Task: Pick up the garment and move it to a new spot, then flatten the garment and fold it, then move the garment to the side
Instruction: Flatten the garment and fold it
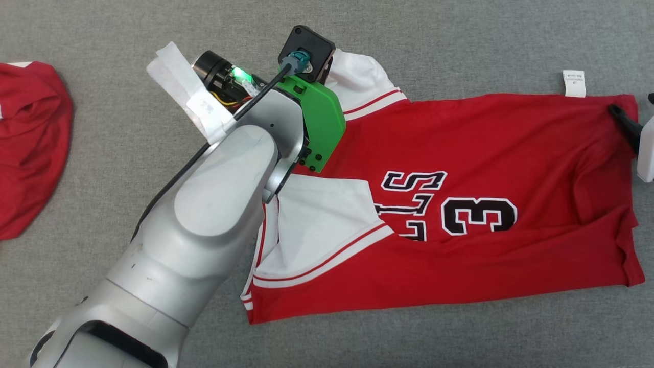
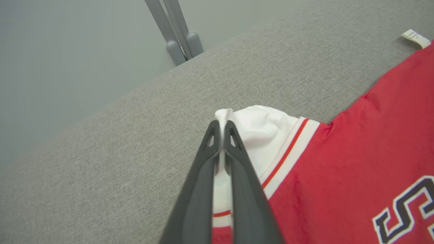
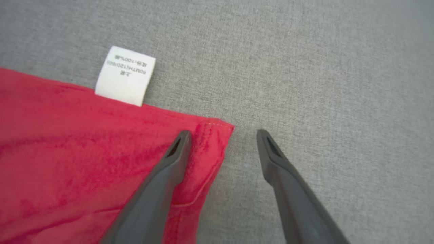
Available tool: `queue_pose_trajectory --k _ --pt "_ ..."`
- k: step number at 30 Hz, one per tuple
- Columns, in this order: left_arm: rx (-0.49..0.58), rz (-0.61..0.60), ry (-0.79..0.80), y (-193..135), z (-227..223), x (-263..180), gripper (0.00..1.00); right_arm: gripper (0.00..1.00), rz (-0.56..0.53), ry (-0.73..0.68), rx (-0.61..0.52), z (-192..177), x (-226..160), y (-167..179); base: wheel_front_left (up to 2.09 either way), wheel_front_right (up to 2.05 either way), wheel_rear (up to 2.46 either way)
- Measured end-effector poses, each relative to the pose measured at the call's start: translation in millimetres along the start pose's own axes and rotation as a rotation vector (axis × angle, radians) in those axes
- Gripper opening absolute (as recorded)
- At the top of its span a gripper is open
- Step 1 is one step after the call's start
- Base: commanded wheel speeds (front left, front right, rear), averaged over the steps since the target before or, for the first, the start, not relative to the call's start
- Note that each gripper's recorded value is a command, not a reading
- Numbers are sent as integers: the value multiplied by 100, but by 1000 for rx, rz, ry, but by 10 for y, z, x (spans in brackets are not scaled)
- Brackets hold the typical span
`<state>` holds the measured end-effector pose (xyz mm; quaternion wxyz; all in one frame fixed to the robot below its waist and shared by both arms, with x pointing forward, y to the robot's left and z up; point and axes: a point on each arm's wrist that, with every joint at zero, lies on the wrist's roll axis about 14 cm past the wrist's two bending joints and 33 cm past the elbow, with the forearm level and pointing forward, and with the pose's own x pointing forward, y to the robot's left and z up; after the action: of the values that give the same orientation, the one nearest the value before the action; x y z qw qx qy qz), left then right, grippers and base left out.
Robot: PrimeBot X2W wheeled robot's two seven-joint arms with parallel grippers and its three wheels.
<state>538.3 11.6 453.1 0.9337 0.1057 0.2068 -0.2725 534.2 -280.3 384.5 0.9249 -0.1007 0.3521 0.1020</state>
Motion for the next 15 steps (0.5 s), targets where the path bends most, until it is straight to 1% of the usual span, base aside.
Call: queue_pose_trajectory --k 4,8,14,15 --pt "-4 1 7 4 -25 16 0 100 -4 12 9 -60 -7 -26 0 0 0" --pt "-12 2 15 8 -60 36 0 100 5 6 66 -76 18 -6 0 0 0" --pt "-20 11 33 40 -141 78 0 100 9 -7 98 -88 96 10 0 0 0" --pt "-20 15 37 53 -160 80 0 94 11 -5 105 -102 106 18 0 0 0"
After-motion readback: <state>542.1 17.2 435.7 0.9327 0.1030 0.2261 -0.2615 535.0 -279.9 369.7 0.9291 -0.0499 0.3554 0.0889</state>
